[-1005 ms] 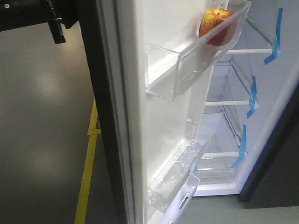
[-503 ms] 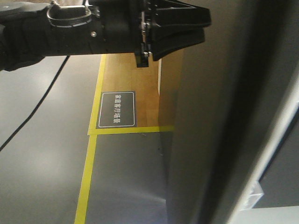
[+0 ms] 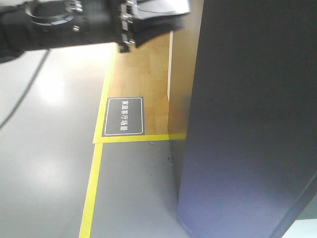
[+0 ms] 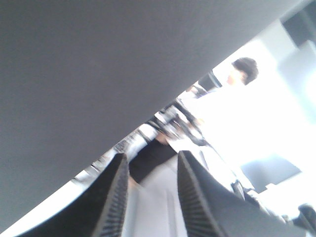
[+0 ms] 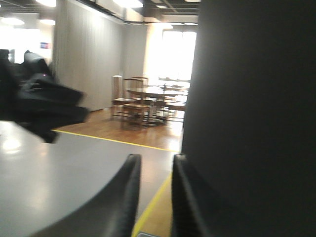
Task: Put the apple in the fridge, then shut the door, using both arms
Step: 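Push the refrigerator door closed with the left gripper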
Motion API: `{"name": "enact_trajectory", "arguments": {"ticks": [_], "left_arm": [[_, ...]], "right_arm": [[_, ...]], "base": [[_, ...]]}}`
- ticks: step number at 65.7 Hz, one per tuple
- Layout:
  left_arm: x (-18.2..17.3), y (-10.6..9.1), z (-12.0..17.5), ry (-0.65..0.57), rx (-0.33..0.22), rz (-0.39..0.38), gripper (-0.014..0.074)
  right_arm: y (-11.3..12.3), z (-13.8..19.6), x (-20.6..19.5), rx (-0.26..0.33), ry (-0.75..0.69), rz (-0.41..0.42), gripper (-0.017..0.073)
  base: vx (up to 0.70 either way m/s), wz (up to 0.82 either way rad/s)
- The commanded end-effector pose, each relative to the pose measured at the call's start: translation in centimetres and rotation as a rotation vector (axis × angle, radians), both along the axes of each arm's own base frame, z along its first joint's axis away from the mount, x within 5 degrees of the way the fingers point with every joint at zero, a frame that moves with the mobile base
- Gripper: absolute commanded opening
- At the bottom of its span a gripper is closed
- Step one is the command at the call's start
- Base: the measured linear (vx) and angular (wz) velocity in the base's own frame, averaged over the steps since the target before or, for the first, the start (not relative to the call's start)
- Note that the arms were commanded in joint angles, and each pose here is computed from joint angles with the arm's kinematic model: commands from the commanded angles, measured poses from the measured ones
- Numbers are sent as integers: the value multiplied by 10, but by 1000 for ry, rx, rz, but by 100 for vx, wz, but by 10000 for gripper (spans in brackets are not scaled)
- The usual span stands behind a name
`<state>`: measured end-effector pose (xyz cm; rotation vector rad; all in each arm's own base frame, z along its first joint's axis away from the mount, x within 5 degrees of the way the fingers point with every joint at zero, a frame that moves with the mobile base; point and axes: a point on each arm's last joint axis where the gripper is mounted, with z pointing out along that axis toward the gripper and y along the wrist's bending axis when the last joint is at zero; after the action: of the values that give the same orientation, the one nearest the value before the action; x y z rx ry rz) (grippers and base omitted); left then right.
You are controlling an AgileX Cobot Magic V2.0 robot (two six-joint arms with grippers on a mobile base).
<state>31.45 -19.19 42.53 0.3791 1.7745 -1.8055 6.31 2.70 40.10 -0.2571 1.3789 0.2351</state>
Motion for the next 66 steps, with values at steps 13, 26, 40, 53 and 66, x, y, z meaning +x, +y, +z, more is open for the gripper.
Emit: {"name": "enact_trajectory", "arguments": {"ticks": [13, 26, 40, 53, 66], "left_arm": [[-3, 66, 35, -169, 73, 183, 251], [-2, 113, 34, -257, 327, 371, 251], [-9, 135, 31, -325, 570, 463, 251], [-7, 142, 24, -287, 676, 508, 251], [-5, 147, 19, -266, 742, 540, 251]], "right_arm": [[-24, 4, 81, 30, -30, -340, 597], [-24, 13, 142, -45, 21, -401, 581], [-24, 24, 197, -13, 36, -451, 553], [-24, 14, 241, -4, 78, -486, 553], [-26, 0, 275, 12, 109, -532, 553]], "base": [[0, 0], [0, 0], [0, 0], [0, 0], [0, 0]]}}
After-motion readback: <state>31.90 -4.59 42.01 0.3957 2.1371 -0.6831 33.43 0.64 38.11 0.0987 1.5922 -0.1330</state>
